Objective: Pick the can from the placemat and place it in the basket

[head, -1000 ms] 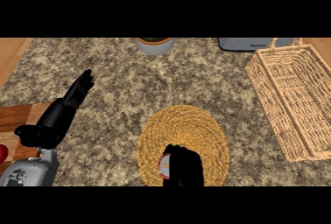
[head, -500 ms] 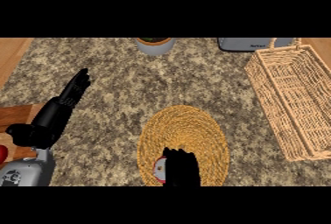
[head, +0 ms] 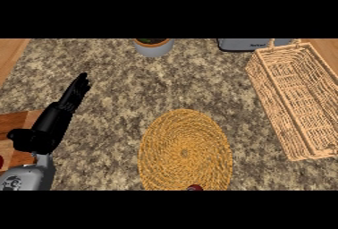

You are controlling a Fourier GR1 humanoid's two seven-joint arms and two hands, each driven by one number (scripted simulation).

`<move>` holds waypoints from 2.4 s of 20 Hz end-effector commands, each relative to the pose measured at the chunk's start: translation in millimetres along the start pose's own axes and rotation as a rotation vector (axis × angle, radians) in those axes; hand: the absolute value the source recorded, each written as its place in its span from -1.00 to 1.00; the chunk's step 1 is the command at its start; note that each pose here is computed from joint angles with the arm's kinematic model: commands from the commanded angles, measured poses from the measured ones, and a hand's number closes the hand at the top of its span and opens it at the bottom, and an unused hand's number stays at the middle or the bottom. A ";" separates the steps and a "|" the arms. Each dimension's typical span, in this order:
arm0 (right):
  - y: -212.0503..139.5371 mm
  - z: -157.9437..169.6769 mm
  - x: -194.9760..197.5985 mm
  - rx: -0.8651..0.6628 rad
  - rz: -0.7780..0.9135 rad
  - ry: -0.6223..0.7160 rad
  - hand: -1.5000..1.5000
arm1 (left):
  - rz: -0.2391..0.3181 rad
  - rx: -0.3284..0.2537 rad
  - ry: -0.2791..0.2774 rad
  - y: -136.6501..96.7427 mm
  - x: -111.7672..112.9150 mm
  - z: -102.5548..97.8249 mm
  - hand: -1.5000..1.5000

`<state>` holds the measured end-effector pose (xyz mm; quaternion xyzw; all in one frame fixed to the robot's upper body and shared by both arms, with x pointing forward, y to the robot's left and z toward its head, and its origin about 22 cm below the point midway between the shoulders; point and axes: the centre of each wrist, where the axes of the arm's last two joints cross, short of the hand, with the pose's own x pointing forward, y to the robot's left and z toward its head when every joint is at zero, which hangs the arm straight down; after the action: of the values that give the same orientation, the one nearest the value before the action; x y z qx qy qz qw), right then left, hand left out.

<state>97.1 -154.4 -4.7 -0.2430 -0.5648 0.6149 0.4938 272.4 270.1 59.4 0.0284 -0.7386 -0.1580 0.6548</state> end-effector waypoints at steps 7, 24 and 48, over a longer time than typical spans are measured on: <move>-66.4 79.5 2.1 -0.255 -0.455 -0.258 1.00 | 0.001 0.014 0.001 1.4 -7.3 3.5 0.00; -139.5 116.7 -9.0 -0.506 -0.497 -0.140 1.00 | -0.005 0.017 -0.016 10.2 2.5 -2.0 0.00; -261.8 30.0 -95.4 -0.890 -0.608 0.222 1.00 | 0.012 -0.053 -0.042 -10.0 2.6 -20.9 0.00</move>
<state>168.3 -266.5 198.5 -0.3198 -0.7708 0.1504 0.5301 283.8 256.3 63.9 0.0051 -0.7462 -0.1759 0.6421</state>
